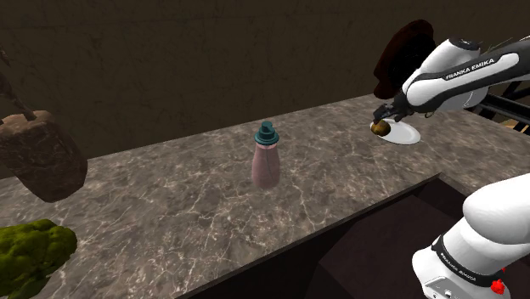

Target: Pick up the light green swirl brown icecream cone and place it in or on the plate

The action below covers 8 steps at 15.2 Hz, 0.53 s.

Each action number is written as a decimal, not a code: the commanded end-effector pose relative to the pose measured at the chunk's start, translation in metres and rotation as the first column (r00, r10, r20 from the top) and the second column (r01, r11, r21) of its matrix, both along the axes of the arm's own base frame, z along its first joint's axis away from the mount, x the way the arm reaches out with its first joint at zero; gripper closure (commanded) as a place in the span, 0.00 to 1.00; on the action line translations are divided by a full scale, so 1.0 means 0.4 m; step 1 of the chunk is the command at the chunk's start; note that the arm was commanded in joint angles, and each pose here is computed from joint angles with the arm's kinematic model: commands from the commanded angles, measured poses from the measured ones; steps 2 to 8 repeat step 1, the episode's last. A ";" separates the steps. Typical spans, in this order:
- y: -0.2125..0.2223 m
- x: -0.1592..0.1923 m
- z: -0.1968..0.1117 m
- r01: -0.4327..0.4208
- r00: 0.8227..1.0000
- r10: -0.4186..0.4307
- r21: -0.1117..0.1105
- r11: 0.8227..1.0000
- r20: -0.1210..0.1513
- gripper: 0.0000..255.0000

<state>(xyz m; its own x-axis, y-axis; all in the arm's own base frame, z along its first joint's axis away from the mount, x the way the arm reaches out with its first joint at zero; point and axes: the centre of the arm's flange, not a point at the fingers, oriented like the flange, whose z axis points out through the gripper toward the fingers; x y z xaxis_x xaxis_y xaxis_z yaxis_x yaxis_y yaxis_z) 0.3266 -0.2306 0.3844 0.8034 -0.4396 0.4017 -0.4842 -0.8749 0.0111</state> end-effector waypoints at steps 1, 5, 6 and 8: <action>-0.026 0.067 -0.005 0.265 0.961 -0.257 0.074 0.961 -0.100 0.00; -0.026 0.067 -0.005 0.265 0.961 -0.257 0.074 0.961 -0.100 0.00; -0.026 0.067 -0.005 0.265 0.961 -0.257 0.074 0.961 -0.100 0.00; -0.026 0.067 -0.005 0.265 0.961 -0.257 0.074 0.961 -0.100 0.00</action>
